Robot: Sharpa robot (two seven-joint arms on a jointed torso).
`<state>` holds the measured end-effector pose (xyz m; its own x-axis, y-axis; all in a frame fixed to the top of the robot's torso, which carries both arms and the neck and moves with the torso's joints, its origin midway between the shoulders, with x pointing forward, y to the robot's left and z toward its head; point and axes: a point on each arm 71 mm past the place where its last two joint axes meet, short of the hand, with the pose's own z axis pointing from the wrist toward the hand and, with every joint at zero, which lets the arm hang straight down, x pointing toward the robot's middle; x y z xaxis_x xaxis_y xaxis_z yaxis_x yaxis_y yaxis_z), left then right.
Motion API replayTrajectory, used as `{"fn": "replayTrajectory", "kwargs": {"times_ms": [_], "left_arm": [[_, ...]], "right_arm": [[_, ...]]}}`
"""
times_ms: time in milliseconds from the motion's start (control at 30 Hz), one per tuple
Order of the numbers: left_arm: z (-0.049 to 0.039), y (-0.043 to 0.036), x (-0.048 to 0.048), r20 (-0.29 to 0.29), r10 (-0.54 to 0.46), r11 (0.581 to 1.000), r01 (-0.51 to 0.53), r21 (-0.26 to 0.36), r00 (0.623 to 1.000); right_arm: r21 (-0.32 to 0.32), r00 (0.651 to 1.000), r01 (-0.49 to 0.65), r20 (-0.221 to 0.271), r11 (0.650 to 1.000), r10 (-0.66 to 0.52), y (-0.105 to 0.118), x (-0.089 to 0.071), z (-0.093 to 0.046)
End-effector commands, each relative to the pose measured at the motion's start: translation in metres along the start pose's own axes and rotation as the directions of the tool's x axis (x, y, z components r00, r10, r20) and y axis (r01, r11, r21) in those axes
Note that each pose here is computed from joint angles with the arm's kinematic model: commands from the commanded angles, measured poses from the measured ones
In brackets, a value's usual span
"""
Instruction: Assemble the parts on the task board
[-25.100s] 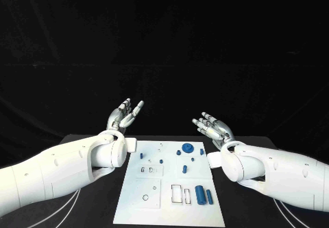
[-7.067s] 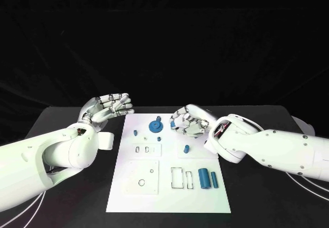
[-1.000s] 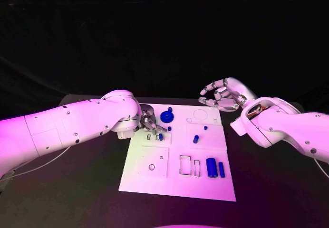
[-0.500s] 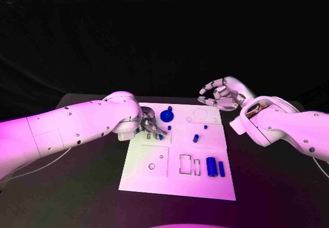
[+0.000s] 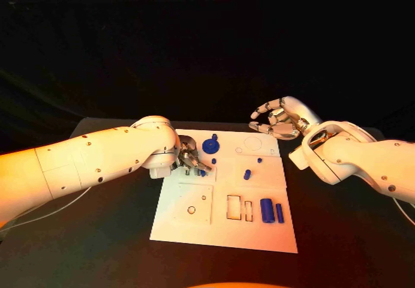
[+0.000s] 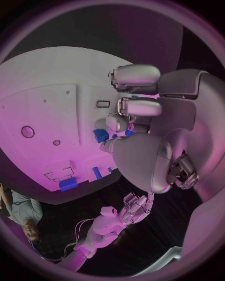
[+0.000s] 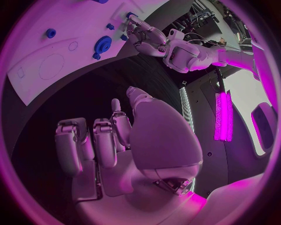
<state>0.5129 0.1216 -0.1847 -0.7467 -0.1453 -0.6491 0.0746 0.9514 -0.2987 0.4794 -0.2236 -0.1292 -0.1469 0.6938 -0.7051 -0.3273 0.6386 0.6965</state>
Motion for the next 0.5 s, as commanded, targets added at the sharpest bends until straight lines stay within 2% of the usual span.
{"fn": "replayTrajectory", "kwargs": {"times_ms": [33,500], "left_arm": [[0.0002,-0.0028,0.0014,-0.011,-0.014,1.0,0.014,0.013,1.0],[0.0003,-0.004,0.0018,-0.017,-0.039,0.999,0.039,0.024,0.999]], "right_arm": [[-0.007,1.0,0.009,-0.002,1.0,-0.009,0.0007,0.0006,0.0003],[-0.004,1.0,0.011,-0.004,1.0,-0.011,-0.0003,0.0008,0.0011]]}}
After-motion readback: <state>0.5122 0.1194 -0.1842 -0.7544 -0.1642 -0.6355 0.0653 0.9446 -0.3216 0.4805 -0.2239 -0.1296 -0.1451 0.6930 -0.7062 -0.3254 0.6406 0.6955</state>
